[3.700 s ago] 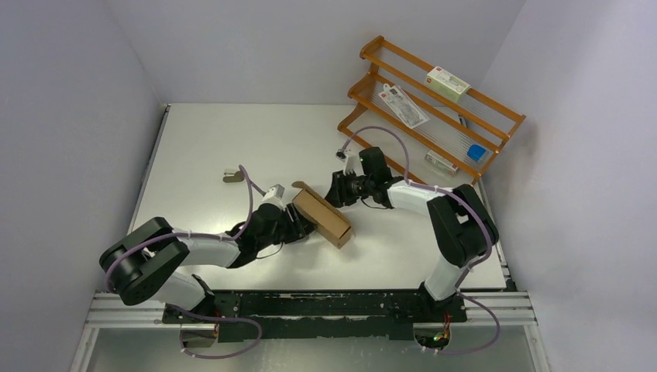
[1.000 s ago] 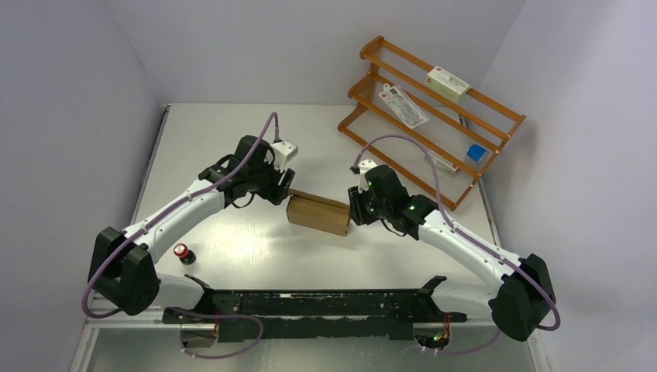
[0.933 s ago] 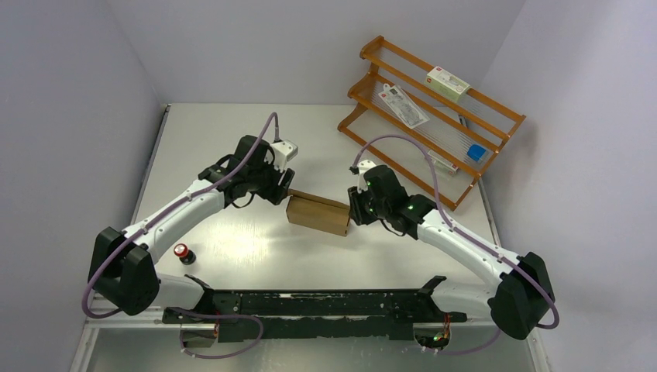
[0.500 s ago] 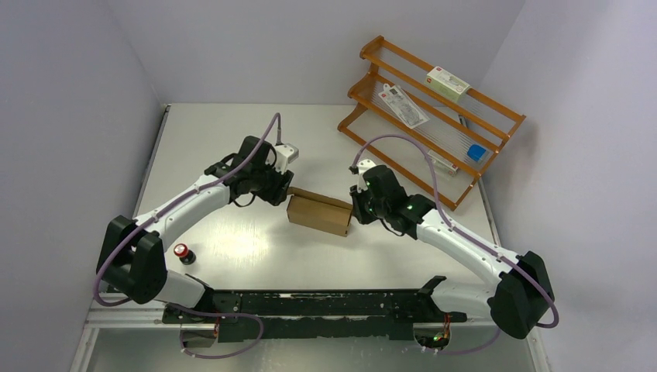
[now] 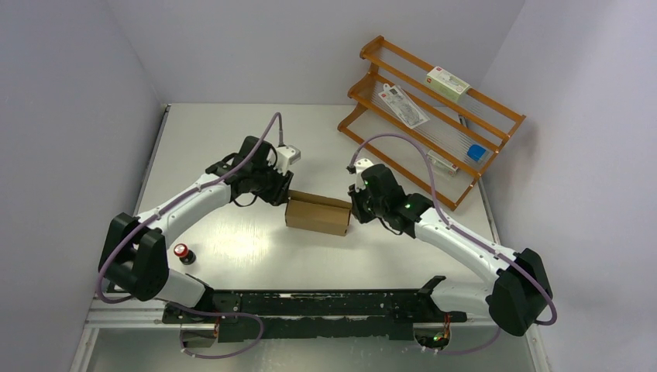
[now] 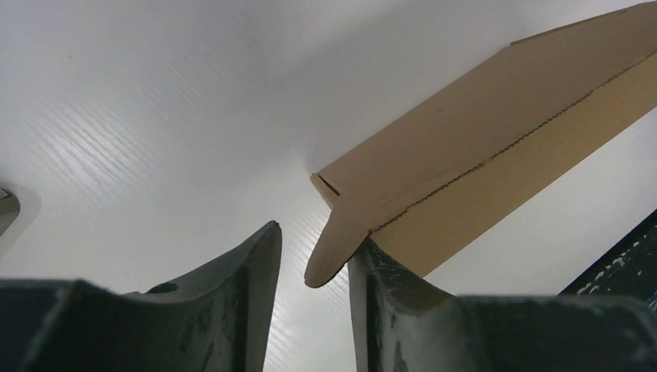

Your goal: Fold the paper box

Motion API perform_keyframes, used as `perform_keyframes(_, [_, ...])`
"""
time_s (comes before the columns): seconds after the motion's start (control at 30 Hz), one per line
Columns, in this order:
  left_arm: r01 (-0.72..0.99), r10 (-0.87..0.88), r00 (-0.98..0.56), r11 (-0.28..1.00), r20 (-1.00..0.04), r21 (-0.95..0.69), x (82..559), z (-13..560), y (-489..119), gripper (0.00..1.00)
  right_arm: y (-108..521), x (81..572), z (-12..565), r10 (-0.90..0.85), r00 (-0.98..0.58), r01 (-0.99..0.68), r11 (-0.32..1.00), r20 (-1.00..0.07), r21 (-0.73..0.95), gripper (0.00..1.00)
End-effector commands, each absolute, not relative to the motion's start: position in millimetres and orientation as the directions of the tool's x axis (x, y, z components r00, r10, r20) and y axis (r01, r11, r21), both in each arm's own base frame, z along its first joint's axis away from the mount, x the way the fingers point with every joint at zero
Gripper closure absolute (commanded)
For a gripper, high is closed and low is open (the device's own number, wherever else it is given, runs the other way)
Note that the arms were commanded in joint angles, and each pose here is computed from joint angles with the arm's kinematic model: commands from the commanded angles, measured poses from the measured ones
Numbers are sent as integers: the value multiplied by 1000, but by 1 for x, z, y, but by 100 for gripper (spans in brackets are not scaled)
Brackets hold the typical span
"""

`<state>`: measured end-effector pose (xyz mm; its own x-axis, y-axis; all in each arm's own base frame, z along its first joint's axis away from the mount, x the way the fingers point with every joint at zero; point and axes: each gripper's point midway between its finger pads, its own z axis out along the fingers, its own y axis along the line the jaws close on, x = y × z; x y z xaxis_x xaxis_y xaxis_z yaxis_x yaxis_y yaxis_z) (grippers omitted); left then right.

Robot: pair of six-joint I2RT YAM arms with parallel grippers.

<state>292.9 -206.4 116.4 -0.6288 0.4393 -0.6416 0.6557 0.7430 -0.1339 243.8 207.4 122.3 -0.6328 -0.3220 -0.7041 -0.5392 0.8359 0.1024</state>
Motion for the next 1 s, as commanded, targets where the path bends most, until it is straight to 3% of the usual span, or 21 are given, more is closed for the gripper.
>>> perform_keyframes(0.0, [667, 426, -634, 723, -645, -178, 292, 122, -213, 61, 216, 245, 129, -333, -614, -563, 820, -716, 102, 92])
perform_keyframes(0.1, [663, 416, -637, 725, -649, -186, 289, 124, -213, 65, 218, 243, 129, -344, -611, -573, 814, -713, 98, 92])
perform_keyframes(0.3, [639, 407, -644, 752, -647, -163, 288, 127, -205, 58, 217, 242, 129, -356, -608, -571, 817, -710, 80, 92])
perform_keyframes(0.5, [638, 395, -629, 754, -669, -155, 286, 134, -203, 57, 216, 242, 132, -353, -603, -565, 822, -715, 72, 90])
perform_keyframes(0.97, [630, 393, -634, 762, -666, -150, 280, 132, -198, 74, 218, 243, 144, -333, -597, -554, 829, -729, 74, 81])
